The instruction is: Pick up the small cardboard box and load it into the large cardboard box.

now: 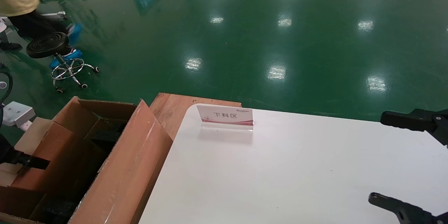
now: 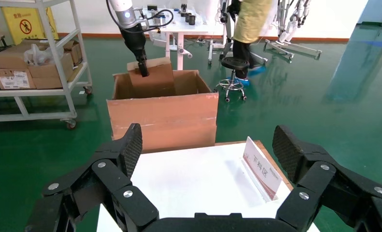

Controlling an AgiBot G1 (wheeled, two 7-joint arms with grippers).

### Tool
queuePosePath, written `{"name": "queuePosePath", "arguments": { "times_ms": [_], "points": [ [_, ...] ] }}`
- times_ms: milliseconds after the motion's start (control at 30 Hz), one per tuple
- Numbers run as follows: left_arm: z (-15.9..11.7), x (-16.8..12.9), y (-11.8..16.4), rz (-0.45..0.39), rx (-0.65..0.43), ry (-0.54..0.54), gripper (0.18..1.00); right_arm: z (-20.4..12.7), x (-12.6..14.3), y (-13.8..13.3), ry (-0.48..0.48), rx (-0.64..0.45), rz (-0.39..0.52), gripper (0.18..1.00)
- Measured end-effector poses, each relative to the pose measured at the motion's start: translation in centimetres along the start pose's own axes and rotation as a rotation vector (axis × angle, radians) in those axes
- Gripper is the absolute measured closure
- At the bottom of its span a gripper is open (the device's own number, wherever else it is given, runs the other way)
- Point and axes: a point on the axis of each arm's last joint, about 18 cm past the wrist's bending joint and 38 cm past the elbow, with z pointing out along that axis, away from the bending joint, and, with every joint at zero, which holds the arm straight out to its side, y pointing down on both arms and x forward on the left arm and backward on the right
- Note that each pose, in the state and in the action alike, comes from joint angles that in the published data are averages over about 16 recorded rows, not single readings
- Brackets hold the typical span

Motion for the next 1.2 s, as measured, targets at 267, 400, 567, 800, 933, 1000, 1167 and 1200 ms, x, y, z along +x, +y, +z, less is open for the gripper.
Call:
{"name": "queuePosePath", "arguments": {
  "times_ms": [267,400,567,800,933,1000,1167,1200],
  "points": [
    [0.6,0.0,0.7,-0.015,-0.012,0.001,0.931,0.0,0.0,0.0,0.000,0.000,0.000,0.178],
    [0.8,0.0,1.0,-0.022,-0.018,0.001,0.931,0.0,0.0,0.0,0.000,0.000,0.000,0.178],
    [0.9,0.0,1.3,-0.027,-0.025,0.002,0.928,0.0,0.0,0.0,0.000,0.000,0.000,0.178],
    [0.9,0.0,1.4,-0.028,-0.028,0.002,0.908,0.0,0.0,0.0,0.000,0.000,0.000,0.178],
    [0.9,0.0,1.4,-0.028,-0.029,0.002,0.879,0.0,0.0,0.0,0.000,0.000,0.000,0.178],
    [0.9,-0.1,1.4,-0.028,-0.029,0.002,0.859,0.0,0.0,0.0,0.000,0.000,0.000,0.178],
    [0.9,-0.1,1.4,-0.027,-0.030,0.001,0.791,0.0,0.0,0.0,0.001,0.000,0.000,0.178],
    [0.9,-0.1,1.4,-0.027,-0.030,0.001,0.775,0.0,0.0,0.0,0.001,0.000,0.000,0.178]
  ]
}}
